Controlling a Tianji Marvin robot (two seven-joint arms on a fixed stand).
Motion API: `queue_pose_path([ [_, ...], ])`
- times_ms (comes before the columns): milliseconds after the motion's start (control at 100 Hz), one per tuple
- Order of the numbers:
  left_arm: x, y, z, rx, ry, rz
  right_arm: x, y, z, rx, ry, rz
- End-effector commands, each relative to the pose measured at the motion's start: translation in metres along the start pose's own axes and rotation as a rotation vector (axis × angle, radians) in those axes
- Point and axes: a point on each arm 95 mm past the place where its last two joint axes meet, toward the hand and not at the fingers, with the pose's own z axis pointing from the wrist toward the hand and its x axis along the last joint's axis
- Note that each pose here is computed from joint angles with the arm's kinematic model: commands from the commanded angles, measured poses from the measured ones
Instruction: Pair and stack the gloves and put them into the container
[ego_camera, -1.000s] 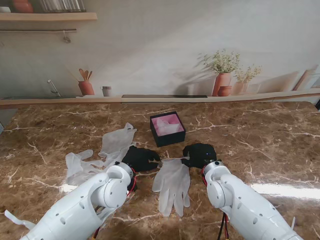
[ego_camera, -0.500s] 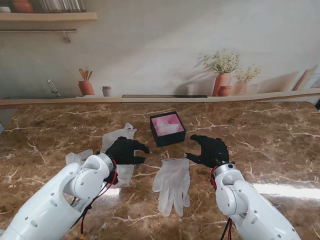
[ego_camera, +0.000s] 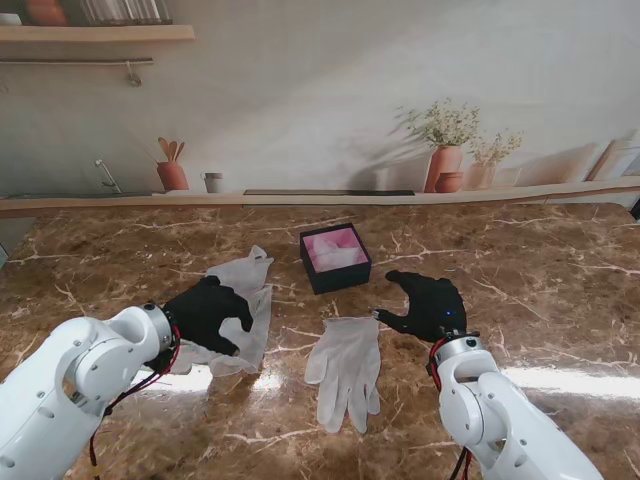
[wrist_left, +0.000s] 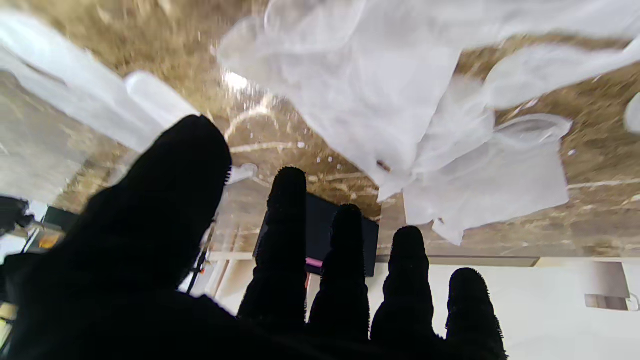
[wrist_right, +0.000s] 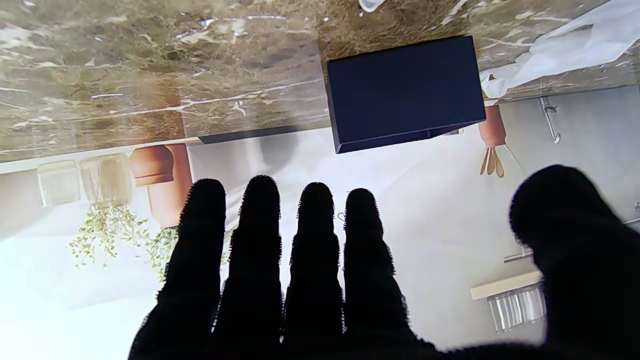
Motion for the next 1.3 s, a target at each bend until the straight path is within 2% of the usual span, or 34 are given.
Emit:
queue_pose_path([
  [0,-0.003,0.015,-0.008,-0.051,-0.018,0.008,-0.003,-0.005,-0.003,0.030,-0.013,0.001],
  [130,-0.010,0.027,-0.022,-0.067,-0.022,0.026,-0.004,-0.005,-0.003,0.032,-0.022,0.001],
  [280,-0.017,0.041,-0.028,-0.074,-0.020,0.049,-0.003,-0.004,-0.004,0.027,-0.027,0.003],
  [440,-0.023,0.050,-0.027,-0.107,-0.024,0.054,0.001,-0.003,-0.003,0.033,-0.022,0.011],
  [530,-0.026,0.053,-0.027,-0.175,-0.029,0.053,0.002,-0.004,-0.003,0.035,-0.024,0.016],
  [690,-0.031,0.064,-0.023,-0.202,-0.025,0.064,0.003,-0.005,-0.003,0.040,-0.029,0.024],
  [880,-0.033,0.072,-0.014,-0.114,0.007,0.115,0.004,-0.007,-0.003,0.047,-0.023,0.037],
  [990,-0.032,0.075,-0.008,-0.086,0.016,0.122,0.005,-0.008,-0.002,0.045,-0.020,0.046],
  [1160,-0.030,0.076,0.003,0.006,0.032,0.163,0.005,-0.008,-0.003,0.043,-0.018,0.059],
  [1290,-0.027,0.075,0.011,0.076,0.048,0.149,0.006,-0.009,-0.003,0.044,-0.013,0.068],
])
